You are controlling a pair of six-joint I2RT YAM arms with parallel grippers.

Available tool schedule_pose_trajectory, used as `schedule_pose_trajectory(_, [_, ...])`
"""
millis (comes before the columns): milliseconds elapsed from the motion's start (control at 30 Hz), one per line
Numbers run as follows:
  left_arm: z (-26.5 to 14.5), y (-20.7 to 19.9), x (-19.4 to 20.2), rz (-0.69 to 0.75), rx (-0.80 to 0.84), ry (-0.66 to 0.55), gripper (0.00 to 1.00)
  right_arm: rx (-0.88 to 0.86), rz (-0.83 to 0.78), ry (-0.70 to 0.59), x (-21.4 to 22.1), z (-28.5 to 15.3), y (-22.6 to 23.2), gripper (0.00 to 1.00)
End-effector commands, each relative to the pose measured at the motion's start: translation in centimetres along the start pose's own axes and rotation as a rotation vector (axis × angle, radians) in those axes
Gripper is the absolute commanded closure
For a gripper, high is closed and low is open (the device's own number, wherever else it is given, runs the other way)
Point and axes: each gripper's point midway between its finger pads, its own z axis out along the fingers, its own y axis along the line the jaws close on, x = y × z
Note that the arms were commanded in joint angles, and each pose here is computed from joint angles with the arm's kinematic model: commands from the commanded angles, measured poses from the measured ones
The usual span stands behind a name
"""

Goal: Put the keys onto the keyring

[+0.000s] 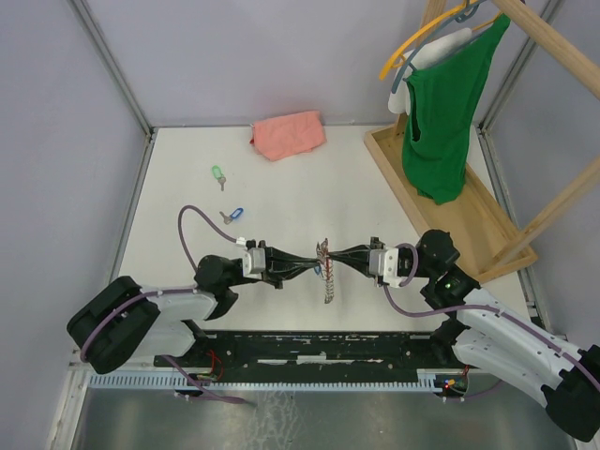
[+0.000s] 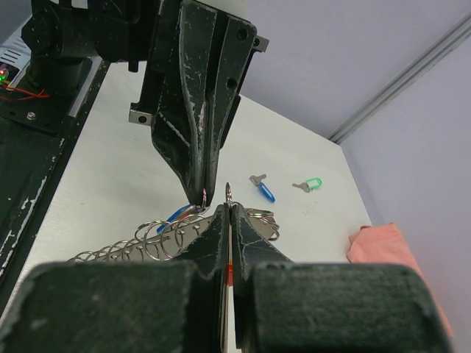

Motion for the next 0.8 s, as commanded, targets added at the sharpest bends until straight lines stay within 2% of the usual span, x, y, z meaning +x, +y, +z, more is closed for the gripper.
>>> schedule_pose_trajectory(0, [0.3,-0.2,-1.7,0.002,0.009,-0.073,0.97,0.052,-0.057,-0.087,-3.1,0.1,-1.8,0.99])
schedule_pose_trajectory(167, [0.2,-0.2,-2.3,0.02,0.002,-0.106,0.97,0.07,-0.035,-0.06,-2.5,0.0,-1.9,0.99])
schedule_pose_trajectory(267, [-0.6,0.5,-1.6,0.032,-0.064,-0.082,0.97,0.112,-0.008,0.025,-1.0,-0.5,-2.5,0.99])
schedule_pose_trajectory(367, [-1.4,1.7,0.9,0.015,-0.146,0.036,0.97,0.141,0.1,0.155,1.3,-1.2,-2.3,0.99])
schedule_pose_trajectory(467, [-2.8,3.8,3.4,-0.035,-0.303,0.15,0.97,0.222,0.232,0.231,3.0,-1.8,-2.8,0.99])
schedule_pose_trajectory(667, [-7.0,6.8,10.1,-0.256,-0.623,0.452,0.97,0.356,0.481,0.367,6.4,-2.3,-3.4,1.0])
schedule_pose_trajectory(767, [-8.9,7.2,12.1,-0.32,-0.734,0.541,0.97,0.372,0.527,0.353,7.4,-2.1,-2.8,1.0])
